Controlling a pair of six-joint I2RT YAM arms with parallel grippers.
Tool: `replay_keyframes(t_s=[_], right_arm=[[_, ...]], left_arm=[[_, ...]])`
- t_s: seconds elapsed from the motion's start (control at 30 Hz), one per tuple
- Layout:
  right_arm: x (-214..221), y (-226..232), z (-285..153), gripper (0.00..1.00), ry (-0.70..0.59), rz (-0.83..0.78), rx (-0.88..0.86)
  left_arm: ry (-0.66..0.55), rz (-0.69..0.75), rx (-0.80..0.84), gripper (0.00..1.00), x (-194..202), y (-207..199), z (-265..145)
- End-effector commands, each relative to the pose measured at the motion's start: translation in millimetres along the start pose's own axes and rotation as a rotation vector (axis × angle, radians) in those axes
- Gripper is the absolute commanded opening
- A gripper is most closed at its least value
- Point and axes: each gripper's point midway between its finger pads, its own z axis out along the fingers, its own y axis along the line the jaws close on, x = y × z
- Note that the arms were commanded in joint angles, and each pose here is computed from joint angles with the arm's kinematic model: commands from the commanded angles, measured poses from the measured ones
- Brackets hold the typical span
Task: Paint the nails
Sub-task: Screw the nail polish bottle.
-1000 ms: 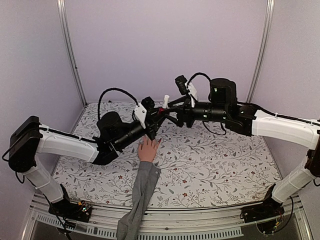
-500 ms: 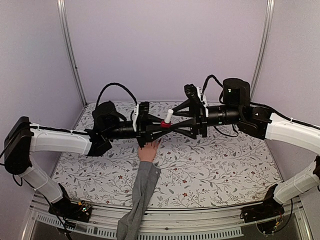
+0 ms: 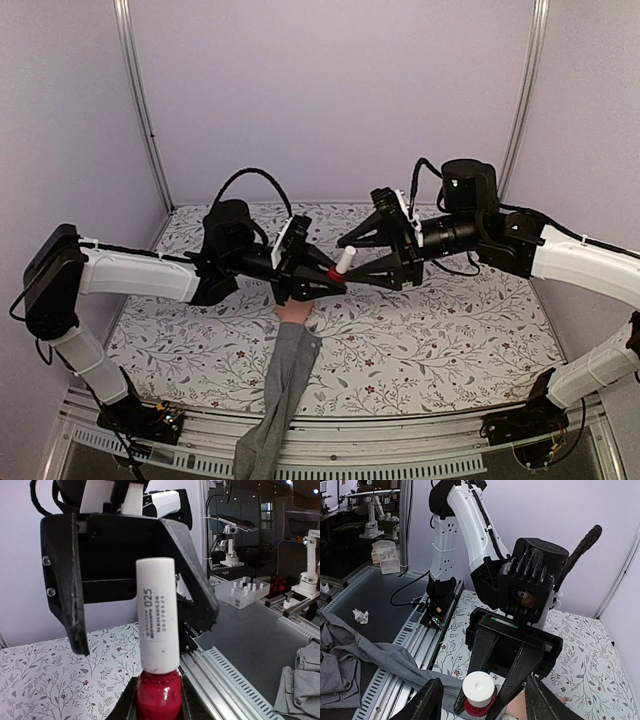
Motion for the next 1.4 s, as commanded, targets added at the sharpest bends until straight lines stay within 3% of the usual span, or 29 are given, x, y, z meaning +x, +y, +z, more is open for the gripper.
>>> replay_keyframes(t_s=[0.0,0.23,0.47,0.87,1.13,1.37], right_arm=[[-19,10,-4,0.57,-0.031,-0.04,-0.054],[-20,13,-1,0.49,-0.027,-0.025,-0.09],[-16,13,4,0.27,-0.011,-0.004,-0.113],[-7,8,16,0.07,0.039,0.034,-0.101],[-2,-6,20,0.0,0.055,0.067,-0.035],[5,-26,25,0.0,0.074,0.116,0.058]], left_arm=[[-0.009,-0.015,0.056,0.0,-4,-3,-1],[-0.018,-0.024,0.076,0.0,-4,-5,-1],[-0.027,-0.029,0.08,0.0,-6,-5,-4],[-0.061,0.016,-0.015,0.0,-18,8,-13],[-0.085,0.067,-0.162,0.0,-28,26,-22],[-0.109,0.123,-0.35,0.0,-39,47,-35]])
